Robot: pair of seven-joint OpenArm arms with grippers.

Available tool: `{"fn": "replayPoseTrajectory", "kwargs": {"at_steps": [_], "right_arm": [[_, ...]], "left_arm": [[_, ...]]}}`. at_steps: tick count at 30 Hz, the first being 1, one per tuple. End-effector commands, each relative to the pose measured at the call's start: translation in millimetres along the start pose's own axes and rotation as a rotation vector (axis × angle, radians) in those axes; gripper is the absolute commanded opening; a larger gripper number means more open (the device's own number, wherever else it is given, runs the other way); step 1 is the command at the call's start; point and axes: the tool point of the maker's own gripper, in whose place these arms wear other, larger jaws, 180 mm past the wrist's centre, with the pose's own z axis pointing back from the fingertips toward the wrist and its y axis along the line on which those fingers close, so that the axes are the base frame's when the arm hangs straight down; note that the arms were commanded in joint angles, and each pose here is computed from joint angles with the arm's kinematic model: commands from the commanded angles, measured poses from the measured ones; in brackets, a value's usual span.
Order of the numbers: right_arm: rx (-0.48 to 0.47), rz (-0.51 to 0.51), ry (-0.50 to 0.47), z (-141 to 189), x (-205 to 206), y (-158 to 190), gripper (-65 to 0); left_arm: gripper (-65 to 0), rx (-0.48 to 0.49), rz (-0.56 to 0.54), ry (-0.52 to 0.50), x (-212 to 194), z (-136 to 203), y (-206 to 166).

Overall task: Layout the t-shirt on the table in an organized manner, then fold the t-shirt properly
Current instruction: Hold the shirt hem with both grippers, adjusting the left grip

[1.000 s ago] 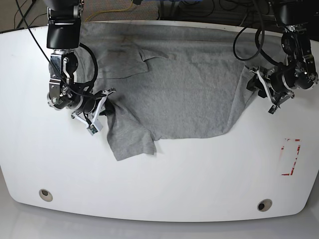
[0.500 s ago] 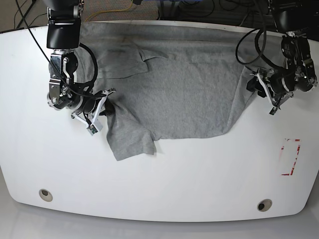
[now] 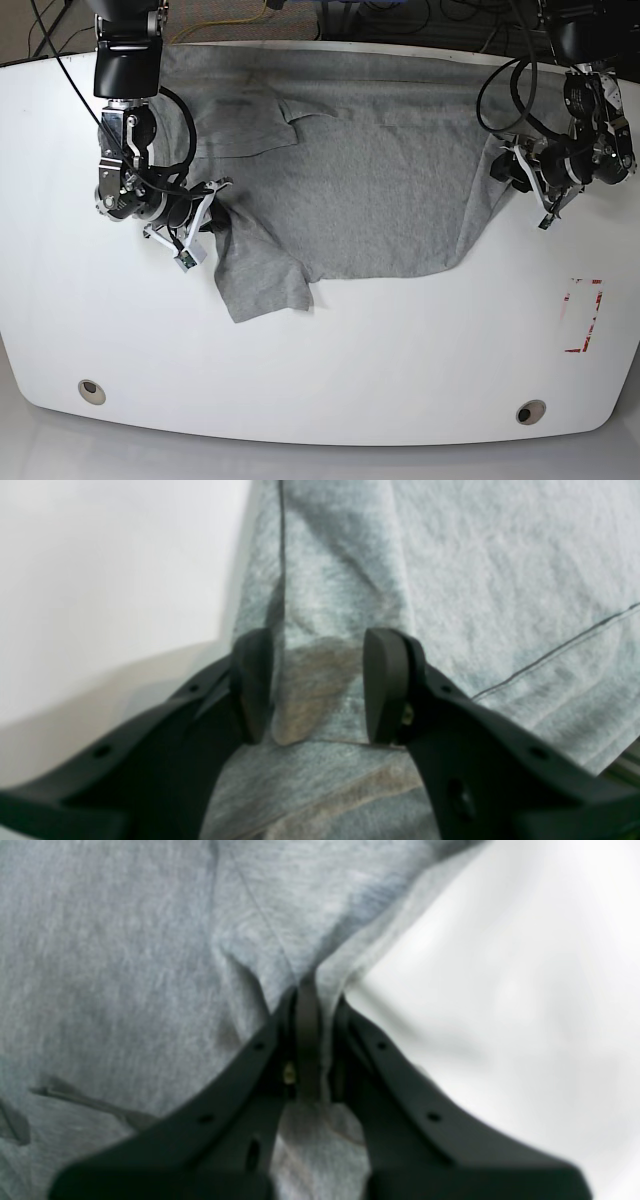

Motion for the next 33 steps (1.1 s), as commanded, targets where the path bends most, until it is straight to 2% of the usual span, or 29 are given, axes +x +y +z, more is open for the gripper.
{"fn": "replayPoseTrajectory", "kwargs": {"at_steps": [1,8,16,25,33], "right_arm": [[-0.009,0.013,-0.054,6.6,18.5,-5.5,-64.8],[-0.009,0.013,-0.054,6.6,18.5,-5.5,-64.8],[-0.009,0.013,-0.054,6.6,18.5,-5.5,-64.8],[-0.009,0.013,-0.054,6.6,18.5,-5.5,-64.8],[-0.009,0.013,-0.054,6.6,18.5,-5.5,-64.8]], "left_arm": [[-37.8,0.011,-0.015,-0.037,12.3,7.5,5.3],[-37.8,0.008,-0.018,-0.033,11.5,6.6,4.1],[-37.9,-0.037,-0.065,0.002,9.7,-4.9,-14.0],[-38.1,-0.118,-0.061,-0.042,19.0,-6.8,-32.2],[-38.2,-0.132,-0.055,-0.058,22.0,-5.2,-34.1]]}}
